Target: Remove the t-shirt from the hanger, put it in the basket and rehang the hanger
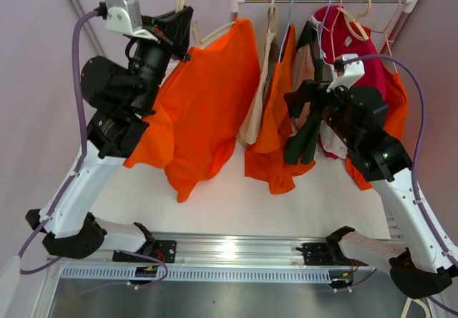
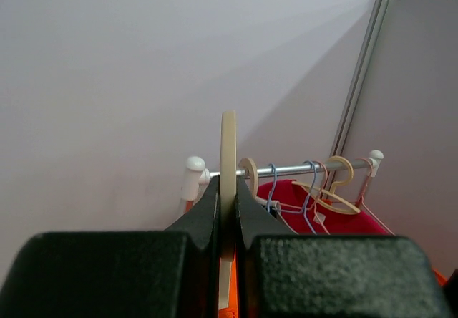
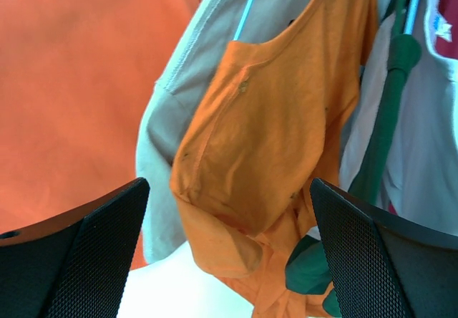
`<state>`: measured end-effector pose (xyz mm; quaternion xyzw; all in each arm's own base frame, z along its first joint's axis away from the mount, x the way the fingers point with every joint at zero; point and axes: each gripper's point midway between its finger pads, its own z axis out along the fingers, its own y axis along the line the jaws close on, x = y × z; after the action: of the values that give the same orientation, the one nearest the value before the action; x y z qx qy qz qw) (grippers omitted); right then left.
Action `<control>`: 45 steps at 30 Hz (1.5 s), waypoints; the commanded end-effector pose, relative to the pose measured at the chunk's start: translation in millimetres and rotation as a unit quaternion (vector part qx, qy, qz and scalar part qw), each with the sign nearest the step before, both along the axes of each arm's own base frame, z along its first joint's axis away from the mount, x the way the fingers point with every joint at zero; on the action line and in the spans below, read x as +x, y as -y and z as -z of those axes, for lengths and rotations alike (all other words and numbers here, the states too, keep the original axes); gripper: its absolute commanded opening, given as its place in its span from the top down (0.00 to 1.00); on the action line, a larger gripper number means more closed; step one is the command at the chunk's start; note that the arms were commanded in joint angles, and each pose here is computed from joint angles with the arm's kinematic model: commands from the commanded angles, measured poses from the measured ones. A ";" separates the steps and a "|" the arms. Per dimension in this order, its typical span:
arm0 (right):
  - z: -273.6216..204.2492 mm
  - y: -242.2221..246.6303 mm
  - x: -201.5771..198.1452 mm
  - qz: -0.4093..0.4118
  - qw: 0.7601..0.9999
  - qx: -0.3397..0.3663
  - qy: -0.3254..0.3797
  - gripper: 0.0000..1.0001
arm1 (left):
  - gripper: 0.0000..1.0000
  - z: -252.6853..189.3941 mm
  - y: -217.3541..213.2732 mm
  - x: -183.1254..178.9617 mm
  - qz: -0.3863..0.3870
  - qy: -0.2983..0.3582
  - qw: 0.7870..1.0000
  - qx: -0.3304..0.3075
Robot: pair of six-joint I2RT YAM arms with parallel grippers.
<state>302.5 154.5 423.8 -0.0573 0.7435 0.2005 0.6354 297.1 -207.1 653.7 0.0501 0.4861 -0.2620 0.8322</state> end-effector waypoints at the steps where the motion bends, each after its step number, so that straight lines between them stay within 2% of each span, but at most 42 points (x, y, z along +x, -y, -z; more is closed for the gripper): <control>1: -24.4 -7.8 -8.7 -0.030 0.999 0.022 0.029 0.01 | 0.99 19.5 -6.0 -8.6 0.008 -0.029 0.999 -0.022; 6: -24.8 -18.3 -15.9 -0.065 0.997 0.020 0.030 0.01 | 0.99 34.9 -44.5 -19.8 -0.054 -0.051 0.996 -0.040; 9: -23.2 -37.2 -26.2 -0.118 0.993 0.021 0.025 0.01 | 0.99 38.5 -58.4 -20.1 -0.090 -0.054 0.993 -0.050; 12: -19.0 -58.6 -37.6 -0.168 0.985 0.021 0.013 0.01 | 0.99 46.5 -79.7 -13.8 -0.167 -0.064 0.982 -0.053; 17: -20.7 -89.5 -57.1 -0.232 0.972 0.029 0.005 0.00 | 0.99 61.4 -106.9 7.2 -0.313 -0.093 0.945 -0.036; 18: -18.2 -95.5 -57.6 -0.240 0.970 0.027 -0.002 0.00 | 0.99 57.7 -110.2 8.3 -0.327 -0.089 0.940 -0.048; 20: -24.1 -107.0 -67.5 -0.265 0.964 0.027 0.001 0.01 | 0.99 55.7 -115.6 11.0 -0.362 -0.092 0.927 -0.031; 21: -24.6 -112.3 -71.4 -0.277 0.960 0.027 0.000 0.00 | 0.99 60.3 -110.5 19.0 -0.383 -0.094 0.919 0.005; 22: -24.3 -117.4 -73.0 -0.286 0.958 0.027 -0.003 0.00 | 0.99 52.0 -114.7 18.0 -0.395 -0.084 0.915 -0.013; 25: -25.8 -131.2 -86.7 -0.324 0.945 0.027 -0.006 0.01 | 0.99 56.9 -109.7 38.9 -0.442 -0.096 0.891 0.024; 27: -23.3 -142.9 -100.5 -0.353 0.935 0.016 0.001 0.01 | 0.99 48.1 -114.3 44.7 -0.462 -0.099 0.881 0.031; 28: -21.6 -146.4 -104.2 -0.357 0.934 0.009 0.006 0.01 | 0.99 57.7 -103.7 58.8 -0.467 -0.104 0.877 0.048; 35: -16.3 -165.8 -133.9 -0.406 0.914 -0.002 0.019 0.01 | 0.99 53.2 -91.0 81.4 -0.470 -0.101 0.874 0.068; 45: -35.1 -166.0 -132.3 -0.394 0.918 0.001 0.045 0.00 | 0.99 61.9 -85.3 86.5 -0.464 -0.107 0.876 0.079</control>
<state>171.6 321.9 428.3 -0.3558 0.6608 0.4265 0.5048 395.3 -134.1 577.0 -0.1282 0.5713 0.2014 0.7853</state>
